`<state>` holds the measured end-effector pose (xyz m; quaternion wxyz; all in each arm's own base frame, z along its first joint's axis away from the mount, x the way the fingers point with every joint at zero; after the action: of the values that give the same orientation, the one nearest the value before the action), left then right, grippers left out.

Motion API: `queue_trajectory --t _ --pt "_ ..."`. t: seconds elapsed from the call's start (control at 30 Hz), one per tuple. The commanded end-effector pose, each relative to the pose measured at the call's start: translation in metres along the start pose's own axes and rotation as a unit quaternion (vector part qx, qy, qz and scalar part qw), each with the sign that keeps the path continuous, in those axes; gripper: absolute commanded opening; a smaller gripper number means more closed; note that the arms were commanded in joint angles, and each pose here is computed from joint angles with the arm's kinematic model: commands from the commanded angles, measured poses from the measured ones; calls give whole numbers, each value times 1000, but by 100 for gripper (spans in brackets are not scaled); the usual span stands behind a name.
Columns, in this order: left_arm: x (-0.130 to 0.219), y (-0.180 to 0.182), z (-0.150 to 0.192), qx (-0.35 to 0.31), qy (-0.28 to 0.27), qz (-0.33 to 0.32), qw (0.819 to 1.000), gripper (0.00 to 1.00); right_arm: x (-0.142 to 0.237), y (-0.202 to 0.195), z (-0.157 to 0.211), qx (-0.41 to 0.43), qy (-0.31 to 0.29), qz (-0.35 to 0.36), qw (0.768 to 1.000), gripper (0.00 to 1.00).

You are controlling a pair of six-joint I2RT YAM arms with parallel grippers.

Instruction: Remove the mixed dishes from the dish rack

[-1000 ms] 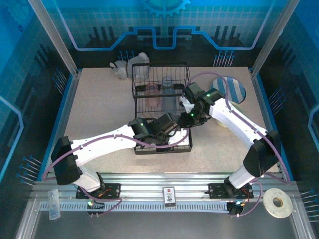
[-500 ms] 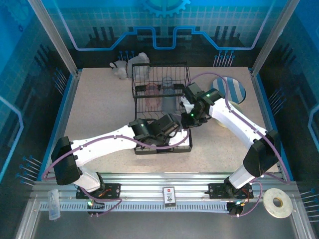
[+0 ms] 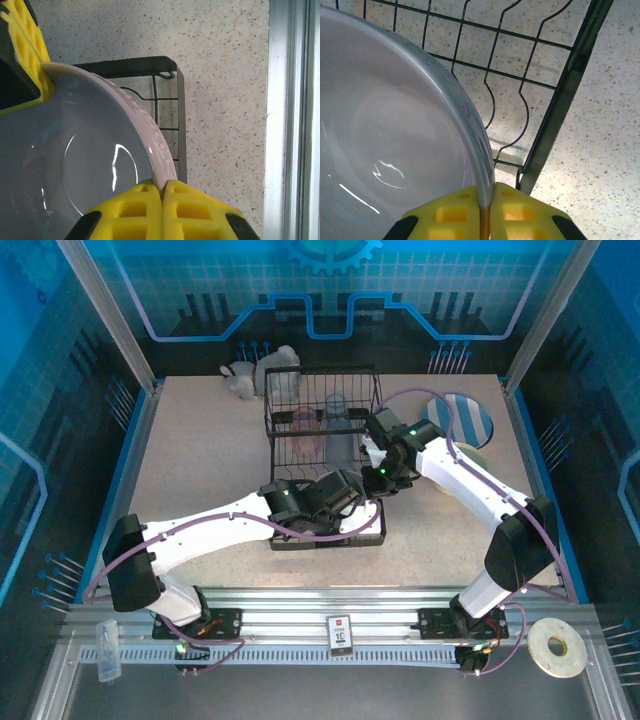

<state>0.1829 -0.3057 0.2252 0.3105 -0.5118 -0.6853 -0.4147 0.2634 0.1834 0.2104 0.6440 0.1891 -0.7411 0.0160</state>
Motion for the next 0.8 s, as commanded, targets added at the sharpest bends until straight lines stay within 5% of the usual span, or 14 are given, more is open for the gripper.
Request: queue_trajectory --t 0.0,0.43,0.77 --pt "15 15 -15 8 -42 -47 998 0 9 6 11 13 7 -35 999 0" --pt "4 16 -16 5 -36 -46 998 13 7 2 7 7 7 -37 999 0" --pt "-3 17 -17 -5 -36 -47 998 52 3 -1 1 4 11 -43 999 0"
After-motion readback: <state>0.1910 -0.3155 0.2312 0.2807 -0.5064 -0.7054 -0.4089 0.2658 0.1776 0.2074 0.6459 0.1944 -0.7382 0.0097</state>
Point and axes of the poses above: each hand's point on the last joint's axis, 136 mm out from that joint toward the fingers, its own x axis back along the fingers, its own y axis along the line the jaws close on, z = x × y, the point moved 6 cm from there along x, back along the fingers, and after that the axes turned 1 degree about x, right-handed, at the moved point
